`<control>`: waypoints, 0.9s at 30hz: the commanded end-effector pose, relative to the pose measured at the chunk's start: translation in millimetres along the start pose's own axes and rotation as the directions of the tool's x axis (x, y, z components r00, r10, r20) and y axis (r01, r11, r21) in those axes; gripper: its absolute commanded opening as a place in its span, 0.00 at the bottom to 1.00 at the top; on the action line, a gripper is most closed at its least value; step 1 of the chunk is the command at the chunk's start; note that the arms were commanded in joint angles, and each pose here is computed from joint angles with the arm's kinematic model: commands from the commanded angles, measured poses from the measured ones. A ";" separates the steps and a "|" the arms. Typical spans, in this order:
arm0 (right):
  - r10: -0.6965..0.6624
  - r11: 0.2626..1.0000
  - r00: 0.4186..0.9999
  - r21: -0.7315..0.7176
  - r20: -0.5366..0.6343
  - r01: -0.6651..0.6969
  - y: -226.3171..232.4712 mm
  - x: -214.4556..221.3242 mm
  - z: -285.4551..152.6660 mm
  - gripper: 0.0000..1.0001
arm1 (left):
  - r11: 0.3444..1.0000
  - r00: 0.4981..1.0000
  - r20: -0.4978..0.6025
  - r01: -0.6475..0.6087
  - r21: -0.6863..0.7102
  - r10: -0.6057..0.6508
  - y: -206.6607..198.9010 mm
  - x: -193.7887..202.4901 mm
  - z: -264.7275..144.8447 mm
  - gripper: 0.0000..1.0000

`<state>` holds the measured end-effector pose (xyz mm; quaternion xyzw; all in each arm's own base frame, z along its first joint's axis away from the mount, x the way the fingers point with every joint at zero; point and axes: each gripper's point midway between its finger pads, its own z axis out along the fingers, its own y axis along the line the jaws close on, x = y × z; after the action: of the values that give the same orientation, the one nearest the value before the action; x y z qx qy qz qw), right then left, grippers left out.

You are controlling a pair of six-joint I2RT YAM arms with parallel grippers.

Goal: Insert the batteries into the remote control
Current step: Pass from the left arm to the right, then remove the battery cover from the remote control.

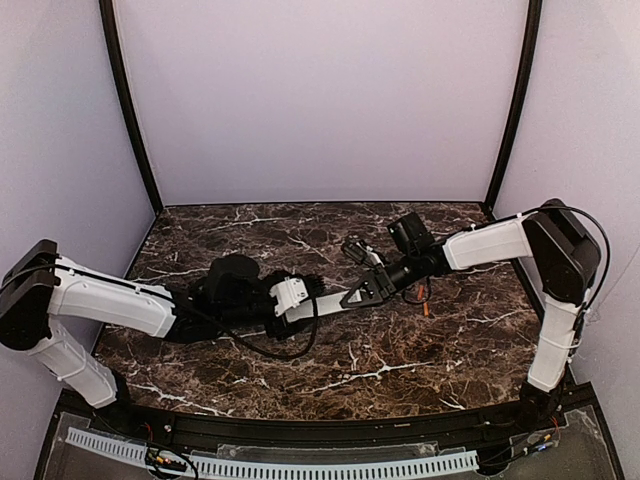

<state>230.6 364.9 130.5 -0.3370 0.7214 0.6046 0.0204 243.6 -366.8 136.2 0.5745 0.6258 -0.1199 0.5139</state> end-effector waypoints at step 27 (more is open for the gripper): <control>-0.226 0.973 0.939 0.105 0.258 0.205 30.0 -44.6 -25.7 0.00 | 0.465 0.458 0.087 0.850 0.250 -0.885 55.2 -14.5 -14.4 0.63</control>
<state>258.7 365.2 166.8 -0.3213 0.7100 0.6028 0.1712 281.0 -337.8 163.0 0.1988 0.7786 -0.4422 0.3984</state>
